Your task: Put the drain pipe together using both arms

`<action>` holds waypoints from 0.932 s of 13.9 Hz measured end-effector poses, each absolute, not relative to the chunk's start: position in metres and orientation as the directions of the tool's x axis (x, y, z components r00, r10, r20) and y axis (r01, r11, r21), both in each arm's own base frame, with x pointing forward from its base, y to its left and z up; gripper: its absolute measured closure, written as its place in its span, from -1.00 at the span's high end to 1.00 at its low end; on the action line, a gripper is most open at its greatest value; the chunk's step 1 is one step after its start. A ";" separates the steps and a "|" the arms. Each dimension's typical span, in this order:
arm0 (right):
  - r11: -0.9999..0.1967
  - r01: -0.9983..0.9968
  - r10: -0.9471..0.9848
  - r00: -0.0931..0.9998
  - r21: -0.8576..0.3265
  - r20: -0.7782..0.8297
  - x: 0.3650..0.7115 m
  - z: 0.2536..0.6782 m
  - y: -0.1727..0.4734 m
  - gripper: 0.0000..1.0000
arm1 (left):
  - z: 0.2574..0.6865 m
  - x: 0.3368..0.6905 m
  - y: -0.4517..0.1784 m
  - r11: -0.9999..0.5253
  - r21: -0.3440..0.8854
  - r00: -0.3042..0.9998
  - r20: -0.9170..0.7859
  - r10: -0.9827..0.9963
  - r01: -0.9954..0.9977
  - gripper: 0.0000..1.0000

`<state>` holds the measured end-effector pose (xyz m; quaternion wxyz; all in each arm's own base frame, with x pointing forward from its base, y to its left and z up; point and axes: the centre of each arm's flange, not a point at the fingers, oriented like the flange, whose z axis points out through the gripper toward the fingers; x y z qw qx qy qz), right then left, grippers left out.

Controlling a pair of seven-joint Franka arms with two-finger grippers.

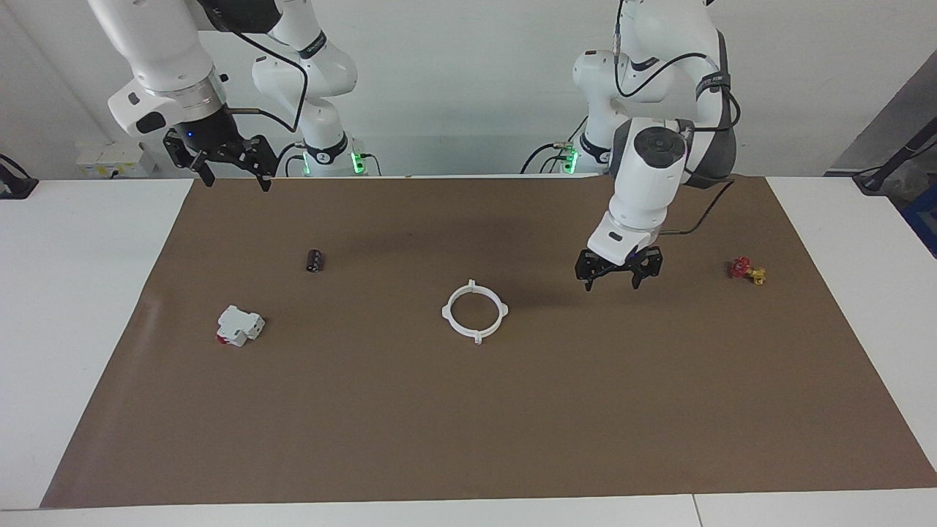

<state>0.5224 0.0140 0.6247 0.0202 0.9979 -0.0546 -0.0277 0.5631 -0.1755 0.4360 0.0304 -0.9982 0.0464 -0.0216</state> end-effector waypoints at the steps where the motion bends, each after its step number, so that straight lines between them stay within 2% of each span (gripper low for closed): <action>1: -0.993 -0.108 -0.110 0.993 0.043 -0.053 0.522 0.625 0.014 1.00 | 0.444 0.562 -0.165 -0.993 -0.066 0.994 0.029 -0.104 -0.102 1.00; 7: -0.993 -0.108 -0.110 0.992 0.043 -0.053 0.522 0.625 0.014 1.00 | 0.506 0.548 -0.055 -0.990 -0.066 0.992 0.002 -0.125 -0.125 1.00; 10: -0.993 -0.108 -0.110 0.993 0.043 -0.053 0.522 0.625 0.014 1.00 | 0.538 0.537 0.010 -0.993 -0.022 0.993 0.030 -0.117 -0.116 1.00; 13: -0.993 -0.108 -0.110 0.993 0.043 -0.053 0.522 0.625 0.014 1.00 | 0.569 0.537 0.030 -0.992 -0.016 0.990 0.052 -0.128 -0.127 1.00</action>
